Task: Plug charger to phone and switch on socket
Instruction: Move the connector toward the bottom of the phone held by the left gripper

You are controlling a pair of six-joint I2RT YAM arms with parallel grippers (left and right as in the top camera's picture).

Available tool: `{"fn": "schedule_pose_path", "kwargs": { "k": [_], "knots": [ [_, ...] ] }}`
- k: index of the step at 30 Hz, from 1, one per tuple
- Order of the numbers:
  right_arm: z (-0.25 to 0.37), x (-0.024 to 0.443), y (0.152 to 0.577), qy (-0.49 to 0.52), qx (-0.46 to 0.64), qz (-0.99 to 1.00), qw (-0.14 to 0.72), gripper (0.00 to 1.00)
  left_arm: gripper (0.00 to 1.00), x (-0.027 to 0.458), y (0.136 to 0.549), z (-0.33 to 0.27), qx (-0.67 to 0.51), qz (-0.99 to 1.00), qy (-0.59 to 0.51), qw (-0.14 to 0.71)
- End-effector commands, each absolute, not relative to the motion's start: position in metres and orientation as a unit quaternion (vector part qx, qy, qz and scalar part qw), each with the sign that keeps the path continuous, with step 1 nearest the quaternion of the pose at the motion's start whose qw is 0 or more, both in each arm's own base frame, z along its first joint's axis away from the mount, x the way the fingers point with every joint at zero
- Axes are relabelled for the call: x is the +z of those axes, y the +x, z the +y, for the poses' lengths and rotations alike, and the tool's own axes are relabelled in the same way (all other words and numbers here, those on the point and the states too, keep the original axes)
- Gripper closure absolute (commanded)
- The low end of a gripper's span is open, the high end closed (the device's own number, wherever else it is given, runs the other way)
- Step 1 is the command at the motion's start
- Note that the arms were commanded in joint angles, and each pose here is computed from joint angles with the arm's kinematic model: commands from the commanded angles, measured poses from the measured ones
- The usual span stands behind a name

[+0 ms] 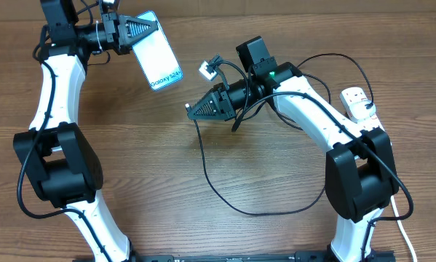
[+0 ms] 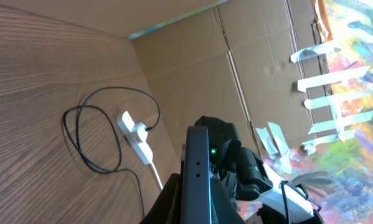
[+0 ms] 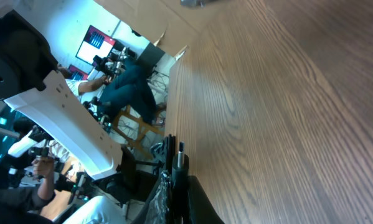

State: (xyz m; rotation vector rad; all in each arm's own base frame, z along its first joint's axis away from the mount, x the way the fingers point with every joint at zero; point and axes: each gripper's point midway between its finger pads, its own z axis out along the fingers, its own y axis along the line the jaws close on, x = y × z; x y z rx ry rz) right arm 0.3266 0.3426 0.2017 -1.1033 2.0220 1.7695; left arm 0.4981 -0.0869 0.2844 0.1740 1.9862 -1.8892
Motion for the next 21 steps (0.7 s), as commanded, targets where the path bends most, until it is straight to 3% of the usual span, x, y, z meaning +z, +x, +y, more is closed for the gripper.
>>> {"fn": "schedule_pose_path", "kwargs": {
  "k": [1, 21],
  "knots": [
    [0.346, 0.227, 0.33, -0.39, 0.615, 0.67, 0.142, 0.96, 0.96, 0.296, 0.49, -0.104, -0.683, 0.702, 0.088, 0.184],
    [0.355, 0.243, 0.349, -0.358, 0.625, 0.677, 0.153, 0.96, 0.96, 0.296, 0.487, -0.119, -0.686, 0.7, 0.096, 0.172]
  ]
}}
